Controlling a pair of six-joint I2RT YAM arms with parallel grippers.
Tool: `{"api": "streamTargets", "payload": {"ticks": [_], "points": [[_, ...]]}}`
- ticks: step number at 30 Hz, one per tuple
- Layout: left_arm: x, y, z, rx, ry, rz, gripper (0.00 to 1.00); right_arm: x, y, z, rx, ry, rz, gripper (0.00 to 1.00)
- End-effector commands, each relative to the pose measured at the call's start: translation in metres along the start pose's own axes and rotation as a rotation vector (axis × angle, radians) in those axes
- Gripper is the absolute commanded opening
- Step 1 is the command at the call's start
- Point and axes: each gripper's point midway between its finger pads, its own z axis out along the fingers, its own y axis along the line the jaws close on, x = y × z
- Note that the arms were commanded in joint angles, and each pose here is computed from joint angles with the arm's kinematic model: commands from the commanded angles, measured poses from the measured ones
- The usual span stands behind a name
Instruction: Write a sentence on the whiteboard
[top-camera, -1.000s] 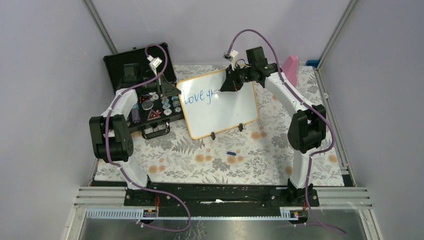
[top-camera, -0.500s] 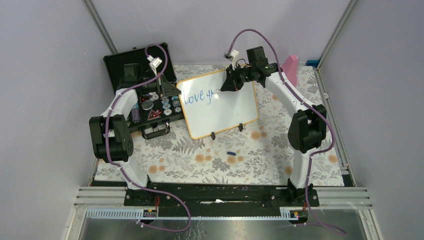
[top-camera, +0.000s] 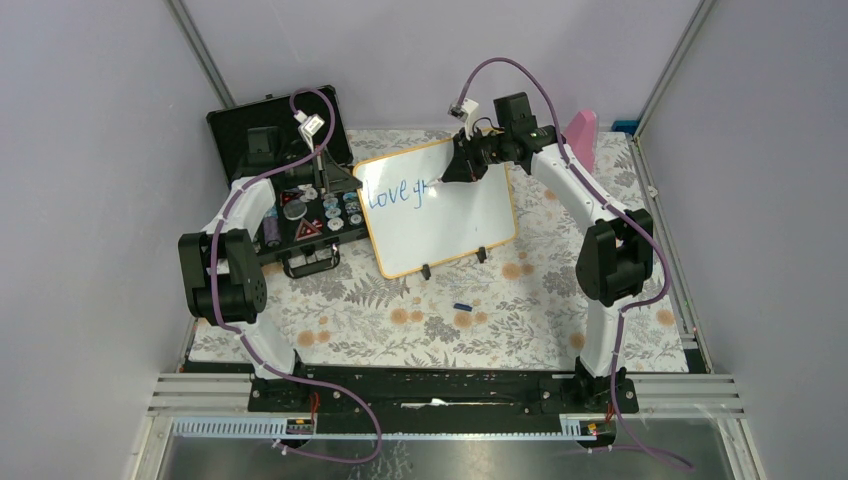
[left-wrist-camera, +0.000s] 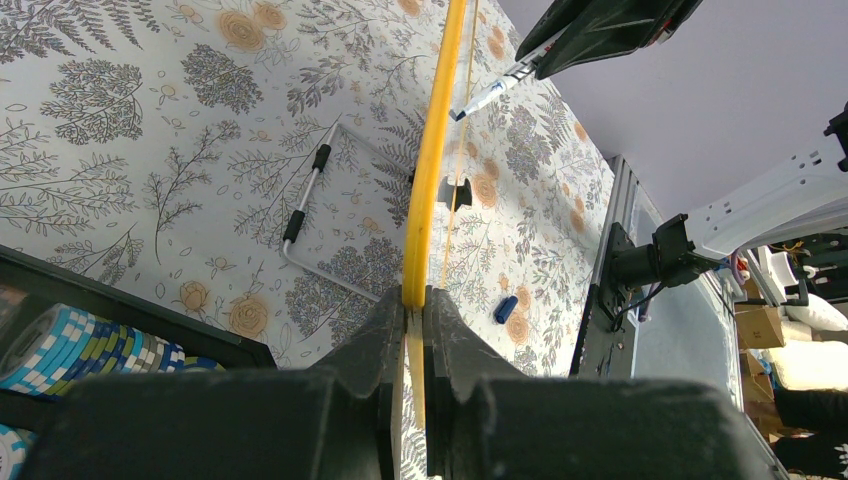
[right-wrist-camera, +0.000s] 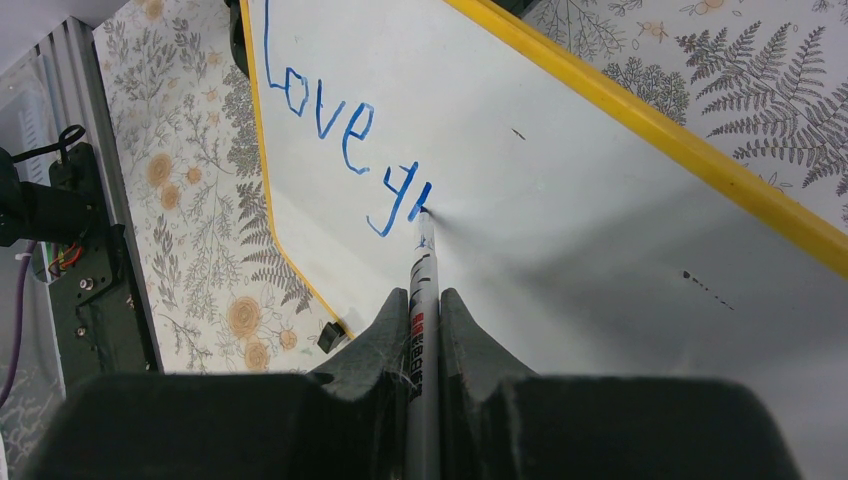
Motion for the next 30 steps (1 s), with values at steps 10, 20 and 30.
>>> {"api": "streamTargets", "payload": {"ticks": [10,20,30], "points": [[-0.018,-0.014,-0.001,0.024,-0.020,0.091,0.00,-0.028,-0.009,-0.022,0.083,-0.059,-0.060,0.00],[-0.018,-0.015,-0.001,0.025,-0.020,0.092,0.00,-0.032,-0.011,-0.025,0.085,-0.068,-0.059,0.00],[-0.018,-0.015,-0.001,0.027,-0.020,0.092,0.00,-0.031,0.005,-0.026,0.012,-0.064,-0.056,0.00]]}}
